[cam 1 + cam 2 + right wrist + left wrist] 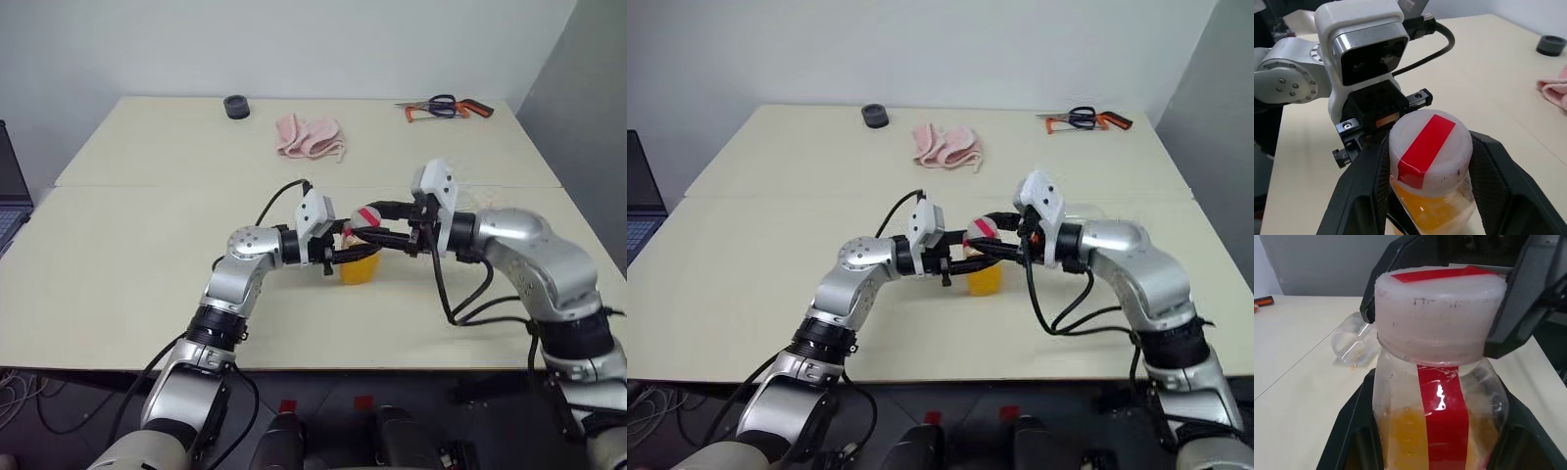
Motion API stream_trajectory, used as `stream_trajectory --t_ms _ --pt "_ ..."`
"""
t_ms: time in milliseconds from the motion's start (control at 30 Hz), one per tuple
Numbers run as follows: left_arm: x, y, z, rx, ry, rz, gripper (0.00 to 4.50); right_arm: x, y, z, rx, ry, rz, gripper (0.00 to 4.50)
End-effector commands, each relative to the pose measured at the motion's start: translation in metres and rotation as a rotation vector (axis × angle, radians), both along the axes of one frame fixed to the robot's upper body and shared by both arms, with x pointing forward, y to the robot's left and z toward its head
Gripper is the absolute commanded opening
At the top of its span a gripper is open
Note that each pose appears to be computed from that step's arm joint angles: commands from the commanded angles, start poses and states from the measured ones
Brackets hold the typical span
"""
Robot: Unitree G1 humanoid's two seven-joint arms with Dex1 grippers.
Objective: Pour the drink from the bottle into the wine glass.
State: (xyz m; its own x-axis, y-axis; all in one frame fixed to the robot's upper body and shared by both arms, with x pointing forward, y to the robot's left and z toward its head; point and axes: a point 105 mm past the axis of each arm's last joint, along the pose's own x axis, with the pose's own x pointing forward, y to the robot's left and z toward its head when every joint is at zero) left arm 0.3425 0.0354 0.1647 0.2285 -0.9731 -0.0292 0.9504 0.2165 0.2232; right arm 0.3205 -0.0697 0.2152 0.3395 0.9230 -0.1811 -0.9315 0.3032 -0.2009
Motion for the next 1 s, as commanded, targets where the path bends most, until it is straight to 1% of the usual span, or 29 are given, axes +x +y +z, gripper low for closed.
stream_trajectory --t_ms 33,100,133,267,300,400,533,733,1000 --pt "-0.003 -0.006 0.017 -0.027 -0.052 -0.020 1.92 -0.016 0.011 0.010 -0.009 -0.028 0.138 1.95" --pt "-0.003 -0.006 0.016 -0.028 -0.046 -0.016 1.91 -0.014 0.007 0.015 0.017 -0.028 0.118 2.69" --pt "-0.004 -0.005 0.015 -0.029 -0.043 -0.014 1.91 -0.015 0.006 0.017 0.033 -0.028 0.110 2.95" --pt "-0.004 -0.005 0.015 -0.031 -0.038 -0.010 1.91 -0.023 0.003 0.023 0.114 -0.029 0.062 4.28" --pt "-0.004 -0.006 0.015 -0.032 -0.036 -0.008 1.91 -0.025 0.002 0.024 0.144 -0.048 0.022 4.50" --pt "-0.003 -0.006 0.015 -0.034 -0.032 -0.004 1.91 -0.029 -0.001 0.025 0.187 -0.129 -0.134 4.50" --pt "-0.002 -0.006 0.015 -0.033 -0.022 -0.005 1.91 -0.023 -0.002 0.020 0.225 -0.201 -0.379 4.50" --pt "0.000 -0.006 0.015 -0.020 -0.020 -0.019 1.91 -0.029 0.015 0.014 0.285 -0.172 -0.428 4.50" --pt "0.003 -0.007 0.016 -0.009 -0.029 -0.026 1.91 -0.027 0.020 0.005 0.311 -0.118 -0.441 4.50"
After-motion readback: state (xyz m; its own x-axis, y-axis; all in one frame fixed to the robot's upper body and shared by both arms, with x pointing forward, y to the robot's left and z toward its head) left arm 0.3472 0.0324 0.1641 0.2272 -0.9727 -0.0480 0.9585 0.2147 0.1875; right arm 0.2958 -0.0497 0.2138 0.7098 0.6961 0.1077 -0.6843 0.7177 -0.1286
